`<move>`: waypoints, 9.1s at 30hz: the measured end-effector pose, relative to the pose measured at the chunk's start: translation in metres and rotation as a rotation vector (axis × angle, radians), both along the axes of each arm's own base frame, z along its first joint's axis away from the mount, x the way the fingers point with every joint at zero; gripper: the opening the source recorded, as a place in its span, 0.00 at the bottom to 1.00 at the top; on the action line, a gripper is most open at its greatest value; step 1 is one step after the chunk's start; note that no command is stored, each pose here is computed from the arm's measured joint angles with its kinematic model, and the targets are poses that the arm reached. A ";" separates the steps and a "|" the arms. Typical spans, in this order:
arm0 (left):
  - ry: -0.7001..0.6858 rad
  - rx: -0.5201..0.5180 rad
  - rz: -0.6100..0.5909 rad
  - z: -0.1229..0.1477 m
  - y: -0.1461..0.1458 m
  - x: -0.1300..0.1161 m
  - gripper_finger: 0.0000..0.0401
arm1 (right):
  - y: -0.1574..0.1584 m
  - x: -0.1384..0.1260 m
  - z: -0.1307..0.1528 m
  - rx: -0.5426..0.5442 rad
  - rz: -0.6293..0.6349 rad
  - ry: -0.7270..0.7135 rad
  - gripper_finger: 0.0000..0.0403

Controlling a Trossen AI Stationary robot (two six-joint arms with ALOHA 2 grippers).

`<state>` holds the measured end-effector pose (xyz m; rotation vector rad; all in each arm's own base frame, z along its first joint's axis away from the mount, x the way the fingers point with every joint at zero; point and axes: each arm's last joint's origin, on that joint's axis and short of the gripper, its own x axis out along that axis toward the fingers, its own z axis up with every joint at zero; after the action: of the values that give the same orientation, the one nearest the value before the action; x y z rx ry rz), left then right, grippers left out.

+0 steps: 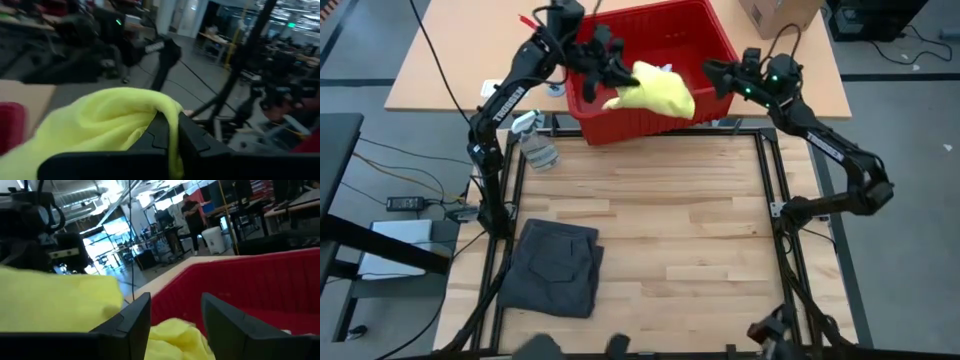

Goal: Fold Laundry from Bin
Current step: Fold the yellow shirt

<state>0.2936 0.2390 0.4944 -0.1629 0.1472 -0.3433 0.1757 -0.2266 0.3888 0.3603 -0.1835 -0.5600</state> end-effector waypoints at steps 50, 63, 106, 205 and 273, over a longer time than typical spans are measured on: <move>0.184 0.064 0.460 -0.015 -0.190 0.079 0.02 | 0.140 0.000 -0.025 0.185 0.334 0.612 0.36; 0.583 -0.503 0.479 -0.197 -0.229 0.121 0.33 | 0.131 0.008 -0.030 0.185 0.207 0.646 0.36; 0.585 -0.310 0.648 -0.185 0.062 -0.035 0.47 | -0.032 0.064 -0.138 0.507 0.068 0.543 0.37; 1.030 0.210 0.443 -0.250 -0.098 0.089 0.01 | 0.209 0.021 -0.140 0.600 0.366 0.821 0.44; 0.734 -0.732 0.993 -0.321 -0.153 0.132 0.41 | 0.075 0.025 -0.209 0.665 0.230 0.891 0.40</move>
<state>0.4260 0.0856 0.1737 -1.0437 0.6313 0.6956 0.2002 -0.1515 0.1803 0.7257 0.9139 -0.4963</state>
